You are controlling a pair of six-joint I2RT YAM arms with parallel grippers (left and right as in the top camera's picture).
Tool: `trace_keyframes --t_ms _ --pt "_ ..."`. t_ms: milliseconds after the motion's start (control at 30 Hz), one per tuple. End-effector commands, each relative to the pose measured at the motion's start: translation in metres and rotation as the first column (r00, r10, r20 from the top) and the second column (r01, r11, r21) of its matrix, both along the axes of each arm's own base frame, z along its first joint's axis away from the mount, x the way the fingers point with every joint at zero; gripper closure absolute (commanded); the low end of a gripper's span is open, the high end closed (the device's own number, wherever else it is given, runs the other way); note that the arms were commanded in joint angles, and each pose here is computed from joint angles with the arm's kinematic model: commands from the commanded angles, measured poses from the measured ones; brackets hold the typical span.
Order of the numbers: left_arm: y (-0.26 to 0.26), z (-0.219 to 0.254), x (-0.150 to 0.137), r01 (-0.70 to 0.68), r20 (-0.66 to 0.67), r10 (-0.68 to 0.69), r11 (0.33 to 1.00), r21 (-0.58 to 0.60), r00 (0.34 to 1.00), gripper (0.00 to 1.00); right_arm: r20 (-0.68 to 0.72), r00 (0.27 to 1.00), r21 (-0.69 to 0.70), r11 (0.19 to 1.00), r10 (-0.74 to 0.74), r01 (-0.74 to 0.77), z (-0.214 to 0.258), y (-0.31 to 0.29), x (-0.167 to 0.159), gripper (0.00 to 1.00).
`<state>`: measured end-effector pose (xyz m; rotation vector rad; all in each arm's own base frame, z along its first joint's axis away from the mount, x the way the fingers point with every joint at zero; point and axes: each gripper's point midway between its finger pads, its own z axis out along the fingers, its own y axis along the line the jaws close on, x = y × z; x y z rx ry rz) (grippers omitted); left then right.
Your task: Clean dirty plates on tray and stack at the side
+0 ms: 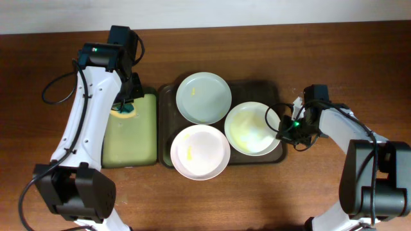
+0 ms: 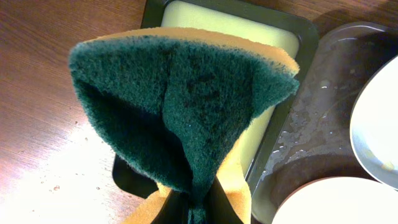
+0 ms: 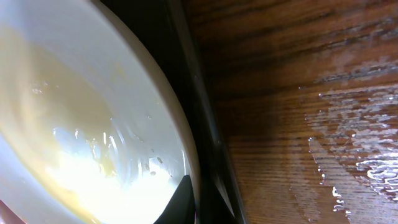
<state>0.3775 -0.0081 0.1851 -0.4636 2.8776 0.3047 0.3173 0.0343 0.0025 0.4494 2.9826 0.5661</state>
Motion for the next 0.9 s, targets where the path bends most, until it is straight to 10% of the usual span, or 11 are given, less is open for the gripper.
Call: trace_keyframes --t_ms 0,500,867 --pt "0.012 0.019 -0.003 -0.040 0.058 0.039 0.999 0.014 0.998 1.00 -0.005 1.000 -0.036 0.999 0.001 -0.001 0.009 -0.007 0.006 0.96" --pt "0.038 0.149 -0.106 -0.059 0.377 0.050 0.998 0.014 0.925 1.00 0.082 0.996 -0.101 0.995 0.024 -0.016 0.139 0.006 0.061 0.96" --pt "0.043 0.147 -0.111 -0.073 0.356 0.053 0.996 0.044 0.933 1.00 0.514 0.804 -0.200 0.953 0.300 -0.228 0.178 0.249 0.078 0.96"
